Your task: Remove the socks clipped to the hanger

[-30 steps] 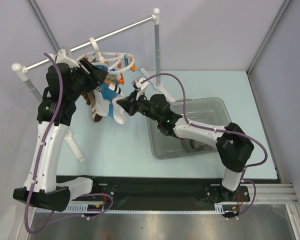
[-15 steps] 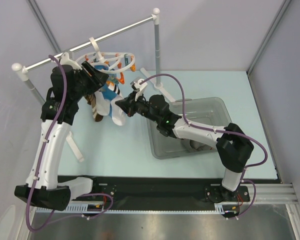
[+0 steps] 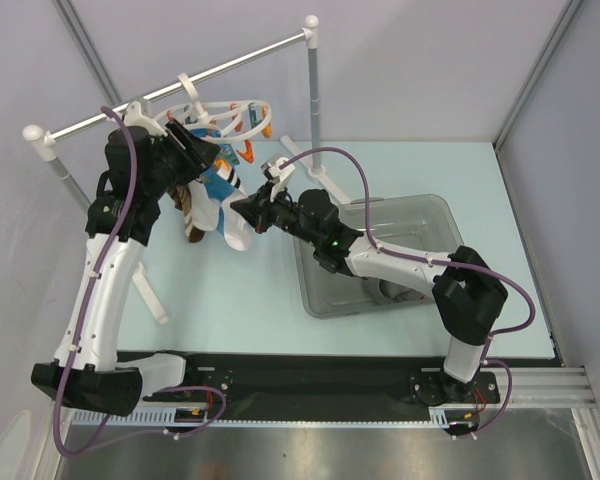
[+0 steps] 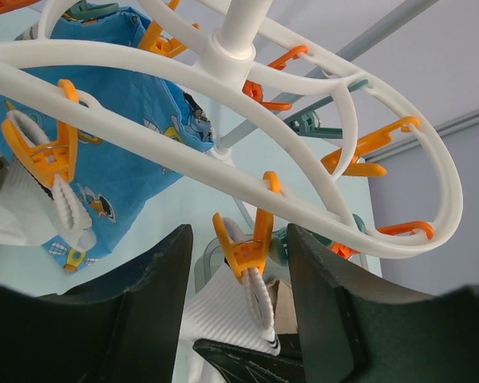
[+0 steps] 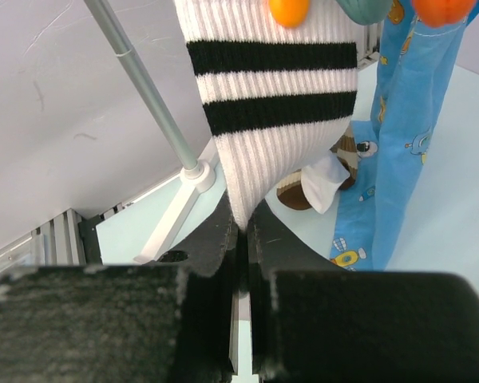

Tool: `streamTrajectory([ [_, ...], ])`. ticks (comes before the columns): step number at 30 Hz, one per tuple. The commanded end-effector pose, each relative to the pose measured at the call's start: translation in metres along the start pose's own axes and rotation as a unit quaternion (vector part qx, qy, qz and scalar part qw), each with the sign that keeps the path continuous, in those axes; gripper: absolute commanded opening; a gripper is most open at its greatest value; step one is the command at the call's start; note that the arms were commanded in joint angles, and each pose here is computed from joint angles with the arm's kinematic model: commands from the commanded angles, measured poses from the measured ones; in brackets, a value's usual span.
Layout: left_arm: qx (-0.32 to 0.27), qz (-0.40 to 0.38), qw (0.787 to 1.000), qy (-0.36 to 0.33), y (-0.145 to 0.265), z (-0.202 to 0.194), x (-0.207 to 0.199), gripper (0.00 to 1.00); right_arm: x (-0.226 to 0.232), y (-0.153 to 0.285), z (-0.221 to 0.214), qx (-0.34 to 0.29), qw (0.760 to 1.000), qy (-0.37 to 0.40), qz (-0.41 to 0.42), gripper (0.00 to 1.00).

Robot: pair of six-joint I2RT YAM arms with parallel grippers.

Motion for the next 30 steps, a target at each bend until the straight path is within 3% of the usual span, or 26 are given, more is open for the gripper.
streamTrajectory([
  [1,-0.025,-0.015,1.0,0.008,-0.001,0.01,-0.005,0.55,0.015,-0.005,0.028,-0.042,0.999,0.008,0.022,0.0],
  [11,-0.017,-0.015,1.0,0.013,-0.01,0.008,-0.003,0.53,0.014,-0.005,0.027,-0.034,0.999,0.037,0.009,0.0],
  [21,-0.014,-0.022,1.0,0.014,-0.012,0.01,-0.006,0.19,0.018,-0.007,0.026,-0.027,0.998,0.057,0.003,0.0],
  [28,-0.008,-0.023,1.0,0.014,-0.013,0.008,-0.006,0.01,0.017,-0.005,0.025,-0.025,0.998,0.054,-0.004,0.0],
  [30,-0.006,-0.023,1.0,0.014,-0.015,0.007,-0.005,0.0,0.014,-0.002,0.022,-0.02,0.999,0.049,-0.008,0.0],
])
Point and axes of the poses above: each gripper's point midway between its finger pads, its own y axis back along the fingers, its own x axis along the line the jaws close on, z = x × y, the point moved 7 cm from there along y, back along the fingers, and after that the axes turned 8 degrees about -y, right-handed, at the moved point
